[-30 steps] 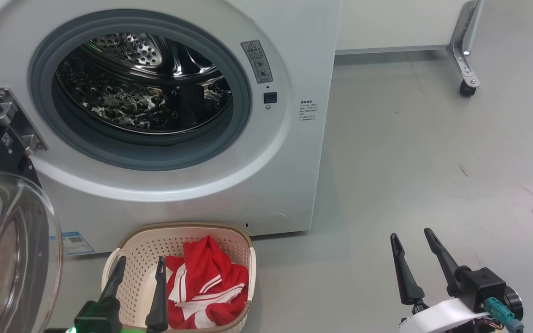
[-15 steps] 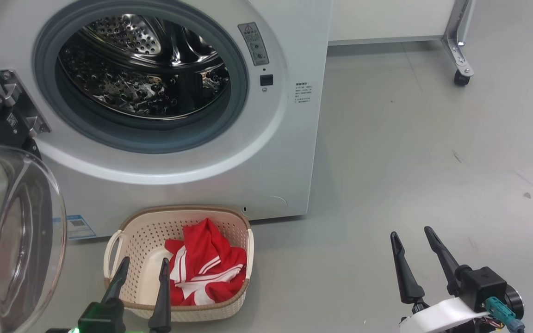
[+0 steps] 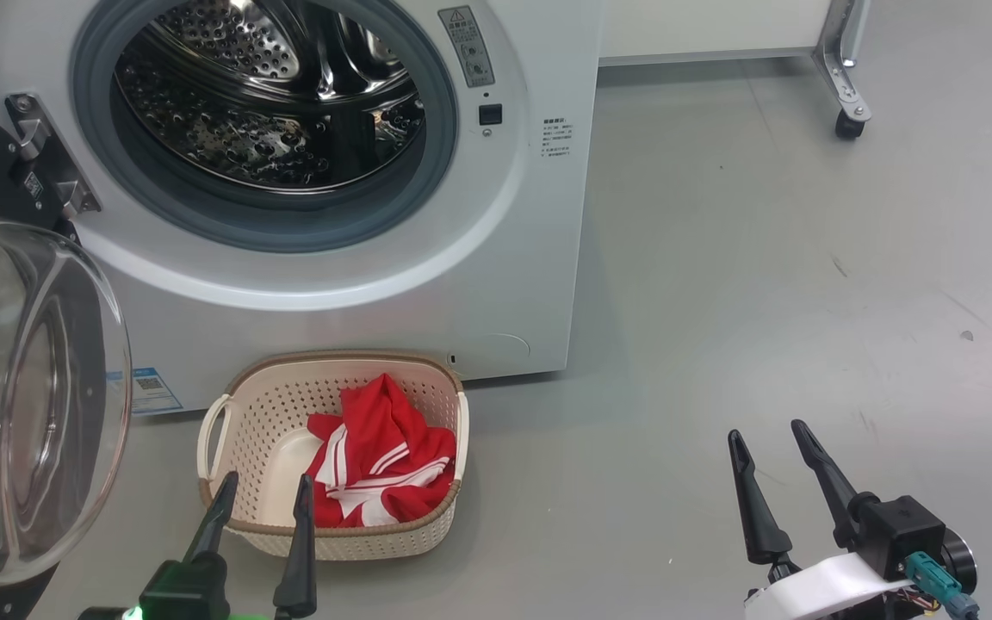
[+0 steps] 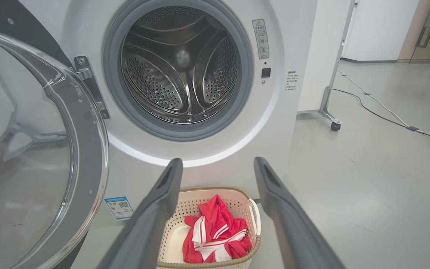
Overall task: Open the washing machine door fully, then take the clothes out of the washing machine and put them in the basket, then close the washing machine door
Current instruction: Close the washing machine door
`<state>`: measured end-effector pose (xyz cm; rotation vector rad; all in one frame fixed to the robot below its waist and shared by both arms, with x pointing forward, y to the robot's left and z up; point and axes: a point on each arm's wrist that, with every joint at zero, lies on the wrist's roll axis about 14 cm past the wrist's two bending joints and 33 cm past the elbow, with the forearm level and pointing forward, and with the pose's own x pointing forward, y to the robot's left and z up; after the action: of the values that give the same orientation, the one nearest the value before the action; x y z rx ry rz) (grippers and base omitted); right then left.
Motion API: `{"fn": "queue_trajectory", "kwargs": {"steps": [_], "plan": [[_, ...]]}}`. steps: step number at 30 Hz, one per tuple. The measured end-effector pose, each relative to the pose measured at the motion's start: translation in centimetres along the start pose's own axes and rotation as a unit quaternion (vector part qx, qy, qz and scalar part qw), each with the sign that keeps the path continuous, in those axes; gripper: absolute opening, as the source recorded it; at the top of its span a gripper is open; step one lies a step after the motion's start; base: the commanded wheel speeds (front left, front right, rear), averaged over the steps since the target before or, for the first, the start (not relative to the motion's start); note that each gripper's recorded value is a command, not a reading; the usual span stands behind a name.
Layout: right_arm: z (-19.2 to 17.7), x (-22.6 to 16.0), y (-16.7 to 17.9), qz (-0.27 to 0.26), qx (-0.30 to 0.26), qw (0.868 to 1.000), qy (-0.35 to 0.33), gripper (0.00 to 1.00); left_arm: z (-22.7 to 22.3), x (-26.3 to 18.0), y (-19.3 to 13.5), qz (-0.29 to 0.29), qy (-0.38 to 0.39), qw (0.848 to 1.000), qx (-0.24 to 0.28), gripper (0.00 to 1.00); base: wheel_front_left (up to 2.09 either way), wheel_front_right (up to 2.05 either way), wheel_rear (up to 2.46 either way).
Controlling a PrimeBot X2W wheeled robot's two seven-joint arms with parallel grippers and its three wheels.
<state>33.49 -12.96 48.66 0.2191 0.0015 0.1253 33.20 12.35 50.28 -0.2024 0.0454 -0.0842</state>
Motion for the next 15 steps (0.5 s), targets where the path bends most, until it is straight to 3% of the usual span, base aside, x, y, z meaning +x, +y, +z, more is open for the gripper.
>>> {"fn": "queue_trajectory", "kwargs": {"steps": [15], "plan": [[0.08,0.02,0.07,0.002,-0.001,1.0,0.001,1.0,0.29,-0.06,0.0,0.001,-0.004,1.0,0.0,1.0,-0.17,0.17,0.0]]}}
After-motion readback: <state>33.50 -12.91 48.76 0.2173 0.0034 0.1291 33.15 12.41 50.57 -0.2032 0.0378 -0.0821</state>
